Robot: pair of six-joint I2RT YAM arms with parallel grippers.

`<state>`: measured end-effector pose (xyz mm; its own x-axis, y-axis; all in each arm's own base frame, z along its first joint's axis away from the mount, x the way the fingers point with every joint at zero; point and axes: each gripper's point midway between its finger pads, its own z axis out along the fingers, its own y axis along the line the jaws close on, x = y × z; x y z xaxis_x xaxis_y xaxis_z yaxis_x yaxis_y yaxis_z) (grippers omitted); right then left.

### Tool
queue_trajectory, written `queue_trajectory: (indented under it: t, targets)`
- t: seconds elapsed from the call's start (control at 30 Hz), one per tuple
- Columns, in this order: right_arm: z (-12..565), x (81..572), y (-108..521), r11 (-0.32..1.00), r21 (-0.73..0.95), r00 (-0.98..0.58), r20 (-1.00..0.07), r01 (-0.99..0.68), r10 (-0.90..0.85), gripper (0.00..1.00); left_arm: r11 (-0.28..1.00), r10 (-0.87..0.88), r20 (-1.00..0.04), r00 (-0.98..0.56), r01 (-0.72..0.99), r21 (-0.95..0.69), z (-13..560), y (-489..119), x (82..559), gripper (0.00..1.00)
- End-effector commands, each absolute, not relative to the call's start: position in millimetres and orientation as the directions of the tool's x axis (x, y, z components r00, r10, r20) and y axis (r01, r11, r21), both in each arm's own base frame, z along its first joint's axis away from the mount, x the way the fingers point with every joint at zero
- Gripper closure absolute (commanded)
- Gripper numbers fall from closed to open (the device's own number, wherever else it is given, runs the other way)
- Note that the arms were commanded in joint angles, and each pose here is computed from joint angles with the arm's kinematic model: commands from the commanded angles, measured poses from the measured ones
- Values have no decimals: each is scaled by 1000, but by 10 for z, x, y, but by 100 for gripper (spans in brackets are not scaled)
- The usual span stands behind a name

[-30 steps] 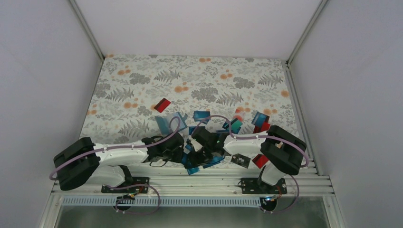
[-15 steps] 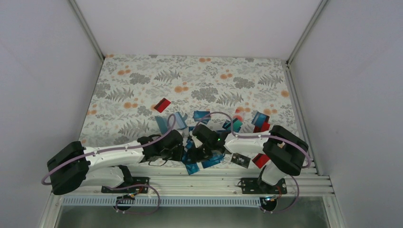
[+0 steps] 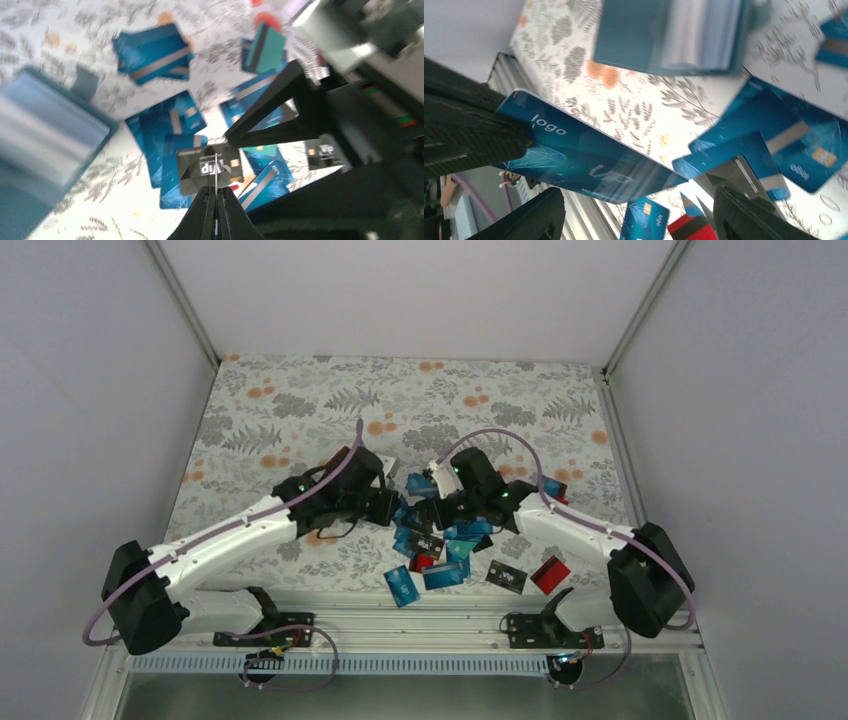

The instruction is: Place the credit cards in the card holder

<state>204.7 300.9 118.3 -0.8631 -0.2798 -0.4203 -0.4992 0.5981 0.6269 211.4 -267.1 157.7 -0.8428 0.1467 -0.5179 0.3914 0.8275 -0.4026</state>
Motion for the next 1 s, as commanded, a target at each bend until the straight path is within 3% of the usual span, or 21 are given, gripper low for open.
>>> queue_trajectory:
  t: [0.0,0.2,0.47,0.73,0.83,0.97]
  targets:
    - [1640,1985,3084,424,578,-715,-594,-698,-368,25,722,349,-545,-762,589,-362,1923,-2753,1983,98]
    - [2200,2003,3194,315,563,-643,-702,-764,-305,25,604,429,-576,-696,695,-389,2240,-2884,1845,98]
    - [2254,1903,3027,344,522,-619,-722,-781,-309,26,509,487,-594,-641,761,-403,2437,-2960,1722,98]
    - [2448,1543,3038,157,585,-601,-734,-796,-316,50,458,503,-609,-613,787,-414,2542,-3040,1699,98]
    - [2481,1480,3014,136,594,-603,-732,-793,-318,63,453,507,-617,-602,795,-403,2570,-3033,1700,98]
    - [2493,1390,2970,119,612,-613,-721,-782,-323,71,460,513,-620,-594,800,-386,2591,-3020,1720,98]
